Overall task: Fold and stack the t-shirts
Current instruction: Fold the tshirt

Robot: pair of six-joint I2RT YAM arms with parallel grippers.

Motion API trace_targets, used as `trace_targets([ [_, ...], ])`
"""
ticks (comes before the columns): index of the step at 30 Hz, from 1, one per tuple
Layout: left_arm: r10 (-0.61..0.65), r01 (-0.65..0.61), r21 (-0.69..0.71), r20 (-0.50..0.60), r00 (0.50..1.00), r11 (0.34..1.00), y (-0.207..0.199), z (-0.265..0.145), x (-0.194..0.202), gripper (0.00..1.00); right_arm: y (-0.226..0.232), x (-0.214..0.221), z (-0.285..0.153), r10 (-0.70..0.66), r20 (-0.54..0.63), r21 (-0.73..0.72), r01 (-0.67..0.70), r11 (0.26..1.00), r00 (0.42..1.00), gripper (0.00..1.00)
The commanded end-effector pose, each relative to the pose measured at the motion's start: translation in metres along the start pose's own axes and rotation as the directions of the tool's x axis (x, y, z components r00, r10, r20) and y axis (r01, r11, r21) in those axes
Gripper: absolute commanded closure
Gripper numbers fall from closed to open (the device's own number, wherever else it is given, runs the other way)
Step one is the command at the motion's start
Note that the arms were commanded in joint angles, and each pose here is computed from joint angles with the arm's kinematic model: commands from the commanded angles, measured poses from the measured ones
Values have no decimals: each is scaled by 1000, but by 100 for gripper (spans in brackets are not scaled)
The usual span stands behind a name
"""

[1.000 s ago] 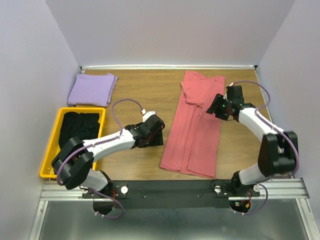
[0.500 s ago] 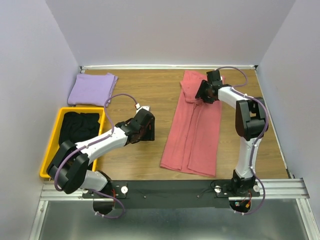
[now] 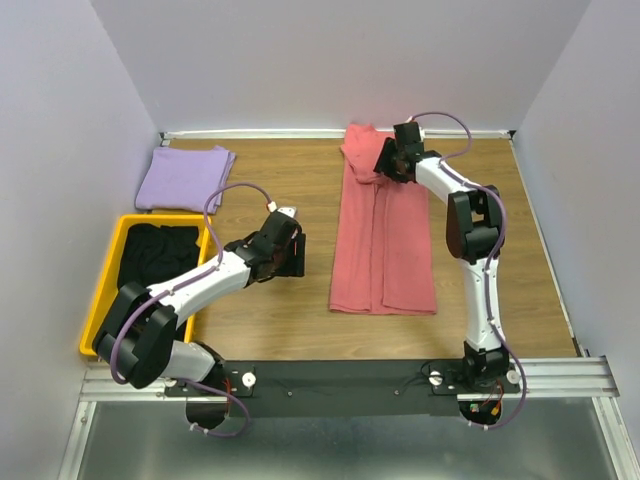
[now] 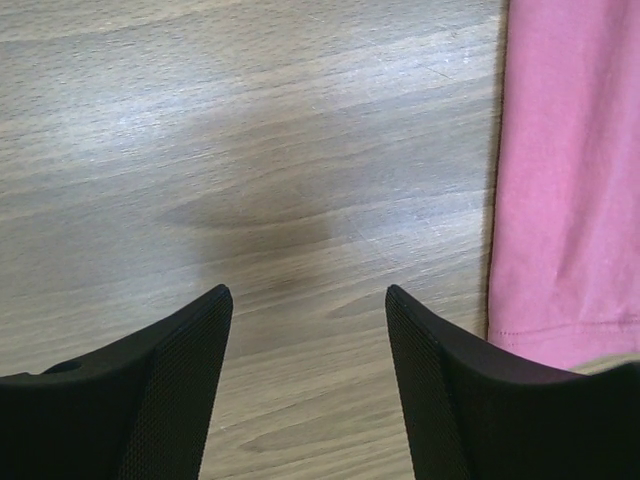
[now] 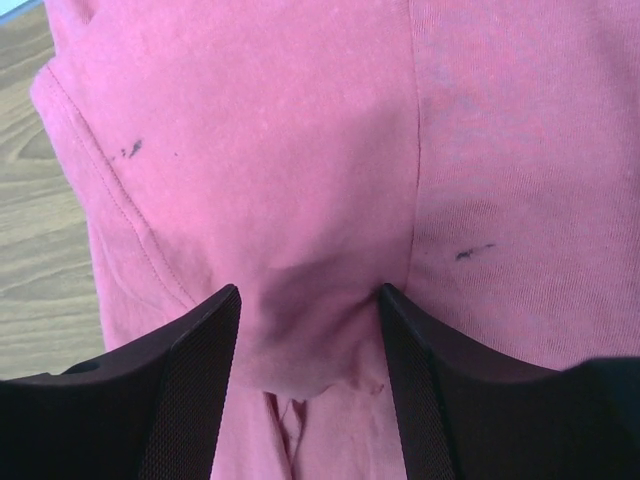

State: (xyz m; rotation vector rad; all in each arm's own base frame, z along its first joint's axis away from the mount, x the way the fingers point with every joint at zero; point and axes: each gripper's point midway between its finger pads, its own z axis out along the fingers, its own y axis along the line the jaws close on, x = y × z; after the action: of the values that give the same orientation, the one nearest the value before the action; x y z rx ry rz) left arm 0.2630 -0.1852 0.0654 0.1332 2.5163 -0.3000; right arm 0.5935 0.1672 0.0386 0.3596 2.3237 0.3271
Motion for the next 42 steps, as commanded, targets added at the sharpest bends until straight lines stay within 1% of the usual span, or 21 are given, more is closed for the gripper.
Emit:
trace_targets([
  [1,5,-5,52,4,1000,999,-9,-1,-3,27,13,1,-24,-22,-30,-19,21,1000,999,31],
  [2,1,-2,58,6,1000,998,-11,-2,-4,26,23,-20,-53,-26,20,-42,27,999,999,30],
  [3,-1,0,66,3,1000,998,-13,-3,-4,26,22,-24,-66,-32,31,-39,33,999,999,29],
  [4,-5,5,68,2,1000,998,-13,-4,-3,25,7,-9,-75,-41,5,-2,41,999,999,27],
  [5,-22,23,76,-5,1000,997,-16,-5,-2,25,10,-23,-107,-49,47,-9,49,999,998,26],
  [6,-24,25,84,-9,1000,996,-19,-6,0,24,2,-24,-124,-50,61,16,49,999,997,25],
  [7,-29,30,93,-9,1000,995,-22,-9,2,24,-21,11,-130,-60,-8,67,61,996,998,25],
  [9,-37,38,97,-17,999,995,-25,-11,8,23,-42,36,-158,-51,-58,111,57,992,997,25],
  [10,-54,56,100,-22,998,993,-28,-12,11,23,-44,36,-184,-43,-42,105,47,993,998,25],
  [11,-46,49,113,-26,999,992,-34,-14,15,22,-53,49,-196,-37,-69,121,45,992,997,25],
  [12,-46,50,115,-36,998,992,-36,-14,20,22,-79,91,-207,-31,-175,178,63,982,984,25],
  [13,-45,50,122,-42,998,991,-40,-15,23,22,-86,106,-218,-24,-210,182,63,981,977,25],
  [14,-39,46,129,-57,998,991,-47,-16,30,22,-89,112,-239,-15,-206,171,51,984,978,25],
  [15,-38,46,121,-66,997,992,-48,-15,34,21,-107,148,-251,-2,-293,204,65,977,956,25],
  [17,-38,49,118,-93,995,992,-53,-13,43,21,-114,168,-278,21,-322,189,42,981,947,25],
  [18,-25,38,125,-103,994,991,-58,-14,48,21,-127,198,-290,41,-392,207,45,977,919,26],
  [19,-28,42,121,-116,993,992,-61,-12,52,21,-128,204,-300,62,-387,197,17,980,920,26],
  [20,-16,32,123,-122,992,992,-63,-12,55,21,-133,218,-302,68,-423,203,22,979,904,27],
  [23,-5,24,129,-145,989,991,-74,-11,65,21,-142,246,-318,116,-457,208,-21,978,882,31],
  [29,-3,17,99,-141,990,995,-79,-6,65,21,-148,252,-321,140,-443,235,-36,971,886,39],
  [42,28,-17,75,-145,989,997,-86,3,67,21,-168,259,-309,201,-426,364,-36,931,882,39],
])
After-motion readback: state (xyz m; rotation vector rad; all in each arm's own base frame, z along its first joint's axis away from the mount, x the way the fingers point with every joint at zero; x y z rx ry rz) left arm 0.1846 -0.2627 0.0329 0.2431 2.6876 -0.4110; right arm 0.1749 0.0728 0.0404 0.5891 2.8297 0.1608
